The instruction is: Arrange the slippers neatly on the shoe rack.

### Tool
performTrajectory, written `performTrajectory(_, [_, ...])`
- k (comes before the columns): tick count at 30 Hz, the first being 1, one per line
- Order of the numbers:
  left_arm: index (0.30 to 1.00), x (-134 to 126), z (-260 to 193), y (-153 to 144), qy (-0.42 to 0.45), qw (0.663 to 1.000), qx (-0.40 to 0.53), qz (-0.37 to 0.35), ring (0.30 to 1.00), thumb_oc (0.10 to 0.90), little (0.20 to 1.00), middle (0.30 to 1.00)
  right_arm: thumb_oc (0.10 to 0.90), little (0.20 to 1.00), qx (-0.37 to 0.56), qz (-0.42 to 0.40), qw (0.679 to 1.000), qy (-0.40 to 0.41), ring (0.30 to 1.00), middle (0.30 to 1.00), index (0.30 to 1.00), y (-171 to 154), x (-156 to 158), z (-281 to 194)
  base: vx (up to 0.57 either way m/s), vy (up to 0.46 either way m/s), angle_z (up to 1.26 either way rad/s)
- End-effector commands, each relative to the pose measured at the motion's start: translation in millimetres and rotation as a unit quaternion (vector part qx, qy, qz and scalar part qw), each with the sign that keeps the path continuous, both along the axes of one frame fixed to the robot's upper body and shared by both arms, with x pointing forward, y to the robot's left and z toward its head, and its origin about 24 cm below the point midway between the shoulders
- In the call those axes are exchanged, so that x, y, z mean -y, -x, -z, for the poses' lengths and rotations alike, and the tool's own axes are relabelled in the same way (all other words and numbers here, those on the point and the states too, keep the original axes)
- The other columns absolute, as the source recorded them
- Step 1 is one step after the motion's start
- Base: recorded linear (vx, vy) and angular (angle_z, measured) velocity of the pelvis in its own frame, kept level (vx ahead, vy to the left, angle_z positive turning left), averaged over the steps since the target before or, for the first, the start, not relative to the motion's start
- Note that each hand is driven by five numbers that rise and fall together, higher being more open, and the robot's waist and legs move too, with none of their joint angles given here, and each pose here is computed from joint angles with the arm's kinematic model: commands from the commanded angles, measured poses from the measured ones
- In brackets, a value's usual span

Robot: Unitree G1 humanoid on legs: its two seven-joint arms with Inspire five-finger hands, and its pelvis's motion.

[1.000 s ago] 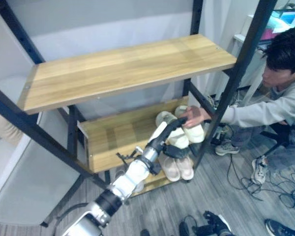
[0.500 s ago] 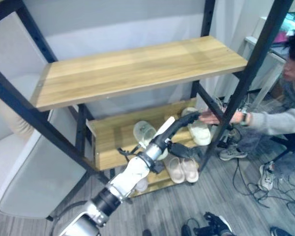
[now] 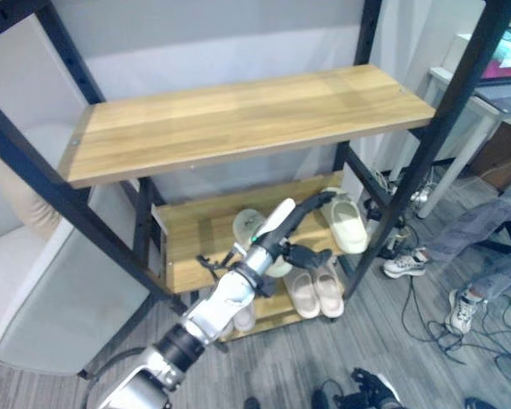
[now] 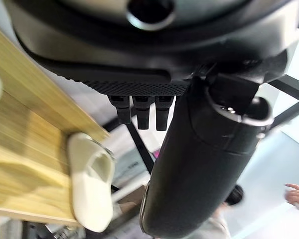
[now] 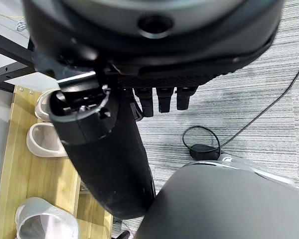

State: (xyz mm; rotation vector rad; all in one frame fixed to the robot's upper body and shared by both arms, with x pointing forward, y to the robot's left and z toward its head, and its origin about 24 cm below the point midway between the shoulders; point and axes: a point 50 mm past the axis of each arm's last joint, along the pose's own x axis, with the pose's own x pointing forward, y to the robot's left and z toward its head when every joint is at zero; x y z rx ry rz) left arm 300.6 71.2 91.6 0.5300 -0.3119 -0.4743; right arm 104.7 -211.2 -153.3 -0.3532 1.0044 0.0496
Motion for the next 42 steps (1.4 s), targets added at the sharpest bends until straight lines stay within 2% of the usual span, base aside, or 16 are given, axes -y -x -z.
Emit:
performTrajectory(1, [0.9, 15, -85, -35, 0.014, 0.983, 0.182, -0.036, 0.9, 0.8, 0.9, 0.9, 0.8, 0.9, 0.01, -0.03, 0.999, -0.01, 0.9, 0.9, 0.9, -5, -15, 0, -0.02, 0.038, 0.04])
performTrajectory(6, [0.9, 8, -114, -52, -0.045, 0.96, 0.262, -0.089, 0.9, 0.8, 0.9, 0.9, 0.8, 0.9, 0.03, -0.035, 0.999, -0.002, 0.9, 0.9, 0.9, -16, -10, -5, -0.01, 0.035, -0.02])
performTrajectory(15, [0.9, -29, -142, -74, -0.16, 0.902, 0.345, -0.207, 0.9, 0.8, 0.9, 0.9, 0.8, 0.9, 0.069, -0.046, 0.997, 0.003, 0.9, 0.9, 0.9, -30, -8, -13, 0.0, 0.02, -0.03])
performTrajectory(19, [0.9, -41, -147, -78, -0.194, 0.883, 0.356, -0.237, 0.9, 0.8, 0.9, 0.9, 0.8, 0.9, 0.076, -0.051, 0.996, 0.002, 0.9, 0.9, 0.9, -32, -10, -14, 0.0, 0.0, 0.0])
performTrajectory(24, [0.9, -41, -145, -77, -0.228, 0.87, 0.366, -0.239, 0.9, 0.8, 0.9, 0.9, 0.8, 0.9, 0.088, -0.052, 0.995, 0.0, 0.9, 0.9, 0.9, -37, -11, -17, 0.0, 0.0, 0.0])
performTrajectory(32, [0.9, -38, -133, -80, -0.223, 0.882, 0.34, -0.239, 0.9, 0.8, 0.9, 0.9, 0.8, 0.9, 0.101, -0.053, 0.993, -0.006, 0.9, 0.9, 0.9, -41, -14, -20, 0.0, 0.0, 0.0])
performTrajectory(42, [0.9, -26, -135, -74, -0.151, 0.905, 0.33, -0.224, 0.9, 0.8, 0.9, 0.9, 0.8, 0.9, 0.082, -0.042, 0.996, -0.011, 0.9, 0.9, 0.9, -32, -15, -15, 0.0, 0.0, 0.0])
